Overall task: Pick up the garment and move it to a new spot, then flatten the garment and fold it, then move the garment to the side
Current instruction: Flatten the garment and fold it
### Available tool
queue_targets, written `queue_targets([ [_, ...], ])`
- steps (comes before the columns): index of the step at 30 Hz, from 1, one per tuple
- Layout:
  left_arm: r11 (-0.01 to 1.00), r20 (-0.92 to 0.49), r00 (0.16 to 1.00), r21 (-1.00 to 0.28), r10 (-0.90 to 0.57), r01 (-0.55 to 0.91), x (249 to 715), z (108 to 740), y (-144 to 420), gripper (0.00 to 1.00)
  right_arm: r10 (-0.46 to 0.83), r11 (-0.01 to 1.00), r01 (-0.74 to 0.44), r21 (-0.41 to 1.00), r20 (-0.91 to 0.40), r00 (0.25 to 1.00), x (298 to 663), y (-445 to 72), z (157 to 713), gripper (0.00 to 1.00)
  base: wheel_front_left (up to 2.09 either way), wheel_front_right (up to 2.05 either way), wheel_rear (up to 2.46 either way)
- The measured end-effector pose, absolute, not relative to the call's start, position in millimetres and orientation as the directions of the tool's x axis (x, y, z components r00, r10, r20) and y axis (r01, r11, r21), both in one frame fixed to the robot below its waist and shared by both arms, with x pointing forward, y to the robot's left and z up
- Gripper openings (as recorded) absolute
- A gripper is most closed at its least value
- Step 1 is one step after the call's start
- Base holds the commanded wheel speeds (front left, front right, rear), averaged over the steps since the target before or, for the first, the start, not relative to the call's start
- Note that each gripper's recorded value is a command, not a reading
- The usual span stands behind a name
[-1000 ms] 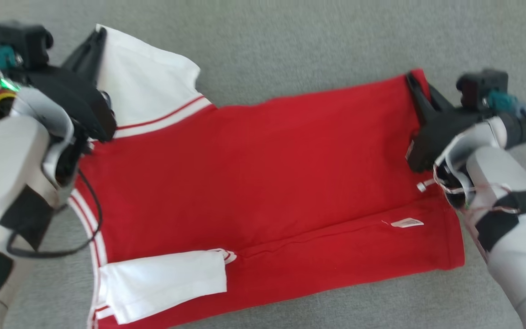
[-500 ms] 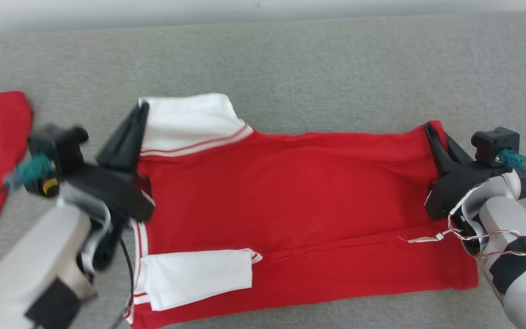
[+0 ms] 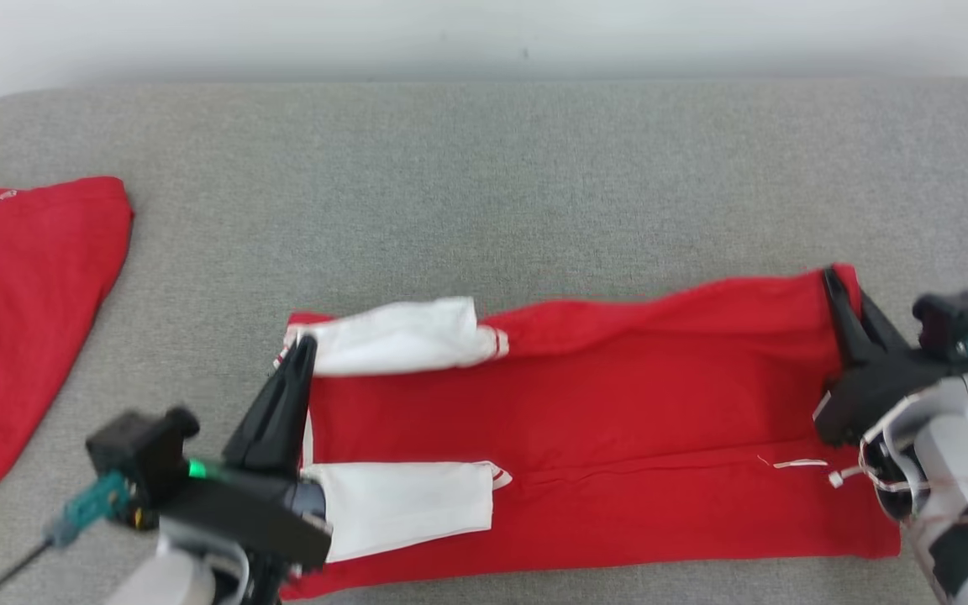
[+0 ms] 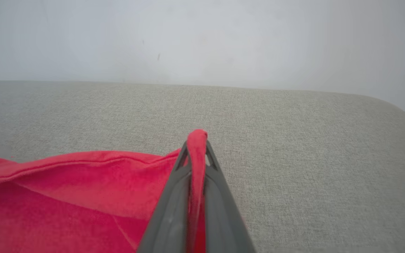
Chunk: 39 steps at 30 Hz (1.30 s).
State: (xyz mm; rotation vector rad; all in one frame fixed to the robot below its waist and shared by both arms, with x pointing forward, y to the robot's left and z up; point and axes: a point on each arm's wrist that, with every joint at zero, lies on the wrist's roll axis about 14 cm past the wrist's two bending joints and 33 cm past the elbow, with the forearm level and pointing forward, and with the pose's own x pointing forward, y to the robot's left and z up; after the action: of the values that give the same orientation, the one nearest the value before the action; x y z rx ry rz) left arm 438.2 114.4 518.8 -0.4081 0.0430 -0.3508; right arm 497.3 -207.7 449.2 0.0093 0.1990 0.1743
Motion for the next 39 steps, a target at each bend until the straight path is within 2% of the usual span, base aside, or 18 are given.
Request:
queue_targets([
  [4,0.852,-0.014,0.957,-0.460,-0.290,0.251,417,504,122,0.00,0.156,0.988,-0.150,0.047,-0.184,0.970,484,-212,448,0.00,0.00,0.00,0.00],
  [5,0.847,-0.033,0.957,-0.476,-0.288,0.238,410,497,121,0.00,0.152,0.988,-0.145,0.054,-0.180,0.972,481,-213,448,0.35,0.00,0.00,0.00],
  [6,0.845,-0.057,0.956,-0.485,-0.289,0.227,403,489,120,0.00,0.148,0.989,-0.140,0.057,-0.178,0.973,478,-214,448,0.98,0.00,0.00,0.00],
  [8,0.843,-0.081,0.957,-0.499,-0.277,0.202,394,480,120,0.60,0.138,0.989,-0.127,0.072,-0.177,0.975,472,-215,446,1.00,0.00,0.00,0.00],
  [9,0.844,-0.086,0.960,-0.503,-0.266,0.189,392,477,121,1.00,0.134,0.989,-0.121,0.080,-0.173,0.976,470,-216,446,1.00,0.00,0.00,0.00],
  [14,0.861,-0.093,0.975,-0.492,-0.204,0.134,387,471,134,1.00,0.126,0.988,-0.112,0.105,-0.144,0.981,464,-215,451,1.00,0.00,0.00,0.00],
  [20,0.903,-0.022,0.996,-0.424,-0.091,0.073,391,486,162,1.00,0.109,0.988,-0.094,0.123,-0.113,0.988,454,-220,458,1.00,0.00,0.00,0.00],
  [23,0.945,0.024,0.998,-0.323,-0.051,0.056,391,497,177,1.00,0.091,0.990,-0.074,0.123,-0.146,0.985,444,-226,448,1.00,0.00,0.00,0.00],
  [29,0.978,0.078,0.997,-0.207,0.027,-0.011,385,508,198,1.00,0.062,0.989,-0.034,0.143,-0.203,0.977,434,-232,431,1.00,0.00,0.00,0.00],
  [39,0.979,0.087,0.989,-0.178,0.121,-0.104,374,506,226,1.00,0.050,0.977,0.025,0.210,-0.344,0.938,425,-225,394,1.00,0.00,0.00,0.00],
])
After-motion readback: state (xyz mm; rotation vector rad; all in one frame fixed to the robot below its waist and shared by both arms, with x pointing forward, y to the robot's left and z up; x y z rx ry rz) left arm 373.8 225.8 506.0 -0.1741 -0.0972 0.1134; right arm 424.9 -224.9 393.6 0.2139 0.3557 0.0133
